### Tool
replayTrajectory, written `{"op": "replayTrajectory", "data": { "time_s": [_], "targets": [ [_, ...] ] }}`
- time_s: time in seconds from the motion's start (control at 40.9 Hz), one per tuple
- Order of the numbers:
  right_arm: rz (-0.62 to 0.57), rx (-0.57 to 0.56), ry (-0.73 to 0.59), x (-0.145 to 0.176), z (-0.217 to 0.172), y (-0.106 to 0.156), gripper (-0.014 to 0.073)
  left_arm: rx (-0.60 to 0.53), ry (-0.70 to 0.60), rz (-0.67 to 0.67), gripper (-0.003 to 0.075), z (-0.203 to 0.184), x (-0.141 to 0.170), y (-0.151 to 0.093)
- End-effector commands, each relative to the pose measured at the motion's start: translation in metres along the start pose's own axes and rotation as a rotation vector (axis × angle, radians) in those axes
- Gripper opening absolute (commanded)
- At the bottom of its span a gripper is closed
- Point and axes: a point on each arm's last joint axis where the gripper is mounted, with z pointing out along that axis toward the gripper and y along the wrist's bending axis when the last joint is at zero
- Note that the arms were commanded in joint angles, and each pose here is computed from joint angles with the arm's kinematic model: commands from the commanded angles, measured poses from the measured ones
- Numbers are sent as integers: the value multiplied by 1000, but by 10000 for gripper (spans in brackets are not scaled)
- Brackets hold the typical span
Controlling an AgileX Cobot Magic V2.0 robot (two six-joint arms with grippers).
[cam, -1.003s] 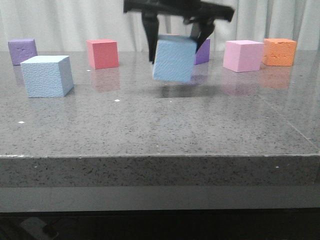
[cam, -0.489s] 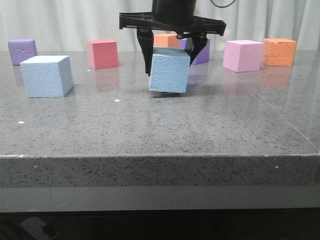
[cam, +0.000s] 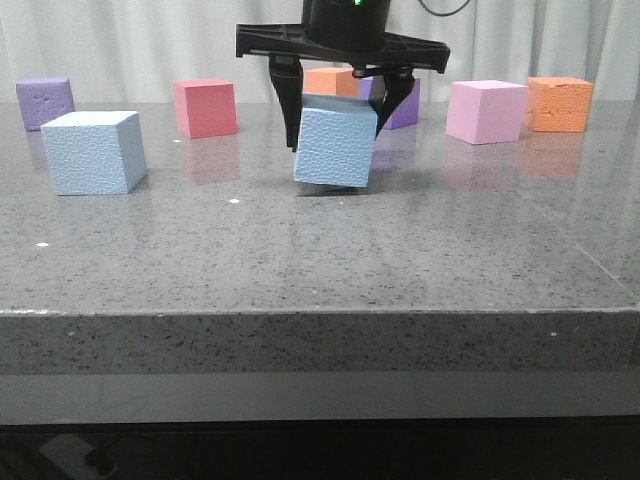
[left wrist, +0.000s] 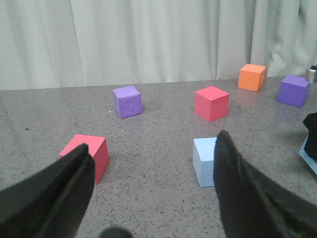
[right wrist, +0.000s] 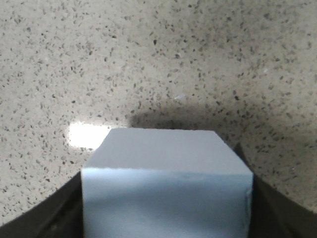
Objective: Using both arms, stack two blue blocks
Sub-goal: 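Lift the light-blue cube with the right gripper and carry it toward the table center, then set the cube down, open the right gripper and raise it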
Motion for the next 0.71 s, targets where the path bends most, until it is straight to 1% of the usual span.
{"op": "replayTrajectory", "data": {
  "time_s": [0.0, 0.147, 0.318, 0.416, 0.538, 0.685],
  "targets": [
    [-12, -10, 6, 4, -40, -2, 534, 5, -86, -18, 491, 0, -14, 0],
    [-16, -19, 10, 4, -40, -1, 599, 5, -86, -18, 491, 0, -14, 0],
    [-17, -19, 10, 4, -40, -1, 601, 5, -86, -18, 491, 0, -14, 0],
    [-17, -26, -2, 4, -47, -1, 601, 5, -86, -18, 491, 0, -14, 0],
    [-21, -49, -46, 5, -72, -3, 601, 5, -86, -18, 491, 0, -14, 0],
    [-121, -92, -128, 11, -117, -6, 601, 5, -86, -18, 491, 0, -14, 0]
  ]
}}
